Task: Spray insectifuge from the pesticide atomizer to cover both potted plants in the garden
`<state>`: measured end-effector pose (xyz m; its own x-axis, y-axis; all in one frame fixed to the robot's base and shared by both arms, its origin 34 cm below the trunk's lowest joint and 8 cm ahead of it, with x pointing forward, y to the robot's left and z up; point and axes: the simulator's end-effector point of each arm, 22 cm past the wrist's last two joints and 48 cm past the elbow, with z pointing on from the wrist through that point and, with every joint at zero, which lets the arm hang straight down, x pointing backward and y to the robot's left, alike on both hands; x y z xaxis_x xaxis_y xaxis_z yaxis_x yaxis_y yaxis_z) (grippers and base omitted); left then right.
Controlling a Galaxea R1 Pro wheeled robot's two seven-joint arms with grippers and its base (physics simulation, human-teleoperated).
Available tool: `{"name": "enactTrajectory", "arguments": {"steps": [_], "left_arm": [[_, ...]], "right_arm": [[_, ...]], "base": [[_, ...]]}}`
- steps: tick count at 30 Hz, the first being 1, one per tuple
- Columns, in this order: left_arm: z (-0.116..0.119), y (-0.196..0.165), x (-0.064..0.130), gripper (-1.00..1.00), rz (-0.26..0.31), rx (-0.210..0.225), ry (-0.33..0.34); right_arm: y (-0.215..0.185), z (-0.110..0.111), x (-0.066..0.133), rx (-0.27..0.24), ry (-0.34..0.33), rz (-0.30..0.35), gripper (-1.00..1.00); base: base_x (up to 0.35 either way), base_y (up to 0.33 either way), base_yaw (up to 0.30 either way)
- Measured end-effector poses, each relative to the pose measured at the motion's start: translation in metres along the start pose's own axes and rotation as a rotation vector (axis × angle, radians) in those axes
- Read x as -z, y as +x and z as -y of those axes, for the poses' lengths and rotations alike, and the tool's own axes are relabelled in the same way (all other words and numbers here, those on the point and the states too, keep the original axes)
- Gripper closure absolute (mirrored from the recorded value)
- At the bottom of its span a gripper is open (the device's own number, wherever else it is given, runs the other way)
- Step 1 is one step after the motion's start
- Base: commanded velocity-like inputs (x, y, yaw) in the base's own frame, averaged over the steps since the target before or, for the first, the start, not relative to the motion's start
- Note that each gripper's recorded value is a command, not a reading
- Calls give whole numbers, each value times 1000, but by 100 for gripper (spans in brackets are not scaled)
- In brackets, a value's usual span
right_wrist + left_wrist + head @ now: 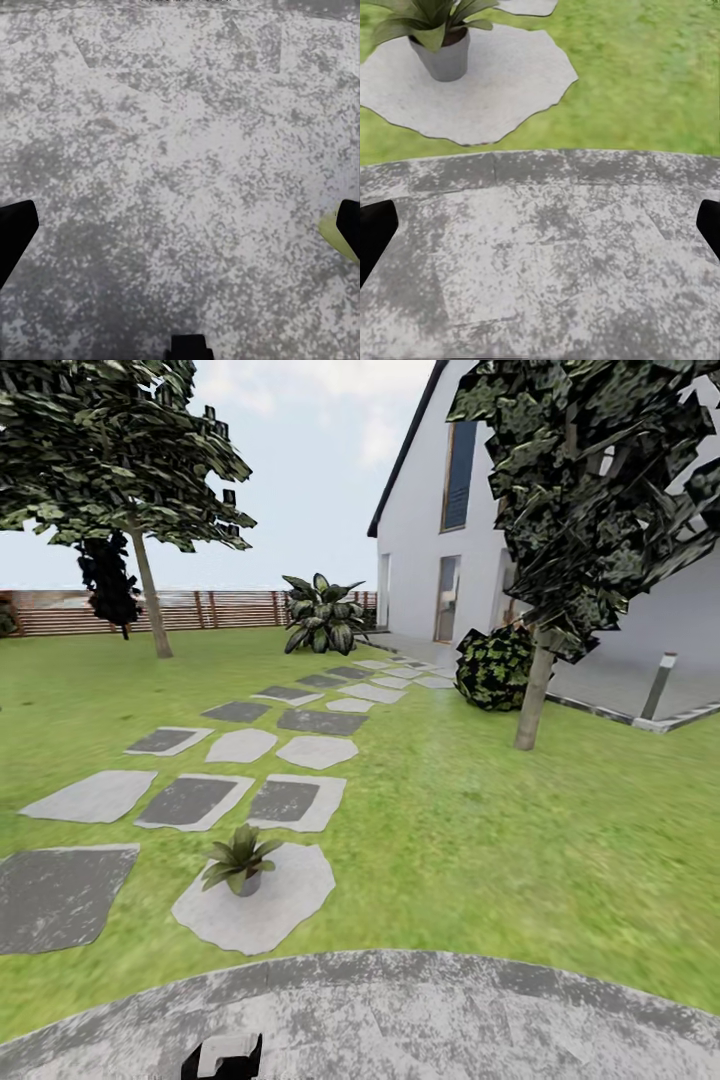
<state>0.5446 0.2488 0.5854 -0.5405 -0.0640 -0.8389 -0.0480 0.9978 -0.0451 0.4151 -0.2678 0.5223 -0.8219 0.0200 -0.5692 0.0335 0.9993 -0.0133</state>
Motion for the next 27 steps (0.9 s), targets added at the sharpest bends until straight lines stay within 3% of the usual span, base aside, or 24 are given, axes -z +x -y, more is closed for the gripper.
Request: {"name": "enactTrajectory", "arguments": {"steps": [17, 27], "left_arm": [[0, 1, 0, -100, -1, 1, -1], [0, 0, 0, -100, 0, 1, -1]], "right_arm": [[0, 0, 0, -3, 0, -1, -100], [-2, -2, 0, -2, -2, 5, -100]], "base": [[-54, 0, 245], [-39, 0, 38]]}}
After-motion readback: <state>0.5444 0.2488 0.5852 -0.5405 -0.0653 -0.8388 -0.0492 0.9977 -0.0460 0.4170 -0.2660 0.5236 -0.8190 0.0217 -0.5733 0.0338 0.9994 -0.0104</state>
